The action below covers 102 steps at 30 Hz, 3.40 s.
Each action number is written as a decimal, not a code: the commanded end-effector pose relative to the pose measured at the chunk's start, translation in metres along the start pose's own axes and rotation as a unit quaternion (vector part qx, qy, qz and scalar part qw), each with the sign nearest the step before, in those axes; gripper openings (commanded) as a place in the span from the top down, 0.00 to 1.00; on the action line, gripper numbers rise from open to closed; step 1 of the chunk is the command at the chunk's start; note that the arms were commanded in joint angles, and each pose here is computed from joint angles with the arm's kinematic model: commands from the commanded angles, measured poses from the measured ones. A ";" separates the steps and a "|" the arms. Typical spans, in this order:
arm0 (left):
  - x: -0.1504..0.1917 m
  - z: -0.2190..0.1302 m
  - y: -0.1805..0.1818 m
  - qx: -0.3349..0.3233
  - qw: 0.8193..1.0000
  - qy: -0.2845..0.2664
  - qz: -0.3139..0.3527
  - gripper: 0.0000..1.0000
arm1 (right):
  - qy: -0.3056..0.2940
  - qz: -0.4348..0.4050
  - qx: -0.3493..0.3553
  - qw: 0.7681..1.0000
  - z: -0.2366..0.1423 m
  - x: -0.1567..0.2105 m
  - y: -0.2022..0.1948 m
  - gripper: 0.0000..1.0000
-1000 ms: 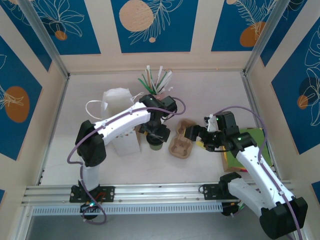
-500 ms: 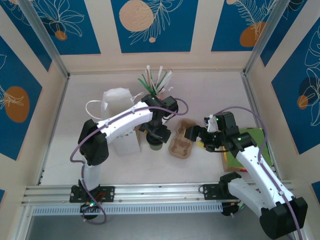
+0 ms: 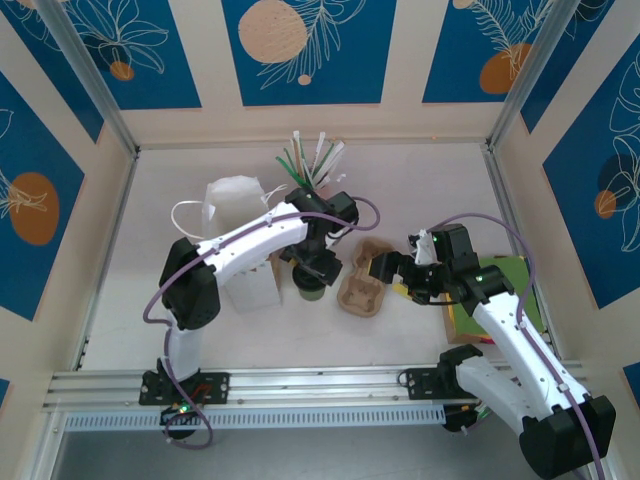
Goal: Pack the takeout coffee
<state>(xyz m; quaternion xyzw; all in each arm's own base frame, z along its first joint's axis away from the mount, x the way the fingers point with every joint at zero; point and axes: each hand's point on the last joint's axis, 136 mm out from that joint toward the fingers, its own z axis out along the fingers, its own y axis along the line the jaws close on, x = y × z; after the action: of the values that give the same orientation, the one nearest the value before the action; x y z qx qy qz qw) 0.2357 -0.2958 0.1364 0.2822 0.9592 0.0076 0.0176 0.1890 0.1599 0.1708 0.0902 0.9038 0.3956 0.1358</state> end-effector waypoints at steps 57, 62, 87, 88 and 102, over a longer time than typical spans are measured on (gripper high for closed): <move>0.011 -0.053 -0.011 0.017 1.000 -0.017 -0.004 0.39 | 0.001 0.004 -0.007 1.000 0.000 0.000 0.001 0.01; 0.009 -0.073 -0.012 0.017 0.999 -0.036 -0.010 0.38 | 0.001 0.001 -0.010 1.000 0.001 -0.002 0.003 0.01; 0.010 -0.131 -0.001 0.019 0.993 -0.107 -0.041 0.38 | 0.003 -0.028 -0.028 0.999 0.000 -0.016 0.020 0.01; 0.010 -0.131 -0.001 0.018 0.993 -0.107 -0.041 0.38 | 0.002 -0.028 -0.027 0.999 0.000 -0.016 0.020 0.01; 0.010 -0.135 0.001 0.015 0.993 -0.113 -0.039 0.38 | 0.003 -0.025 -0.027 0.999 0.002 -0.019 0.019 0.01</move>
<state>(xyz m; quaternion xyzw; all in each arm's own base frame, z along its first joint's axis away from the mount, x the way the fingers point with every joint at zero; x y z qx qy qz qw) 0.2277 -0.2970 0.2554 0.2448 0.9629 -0.0372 0.1071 0.2047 0.1653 0.1731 0.0795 0.9019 0.4024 0.1355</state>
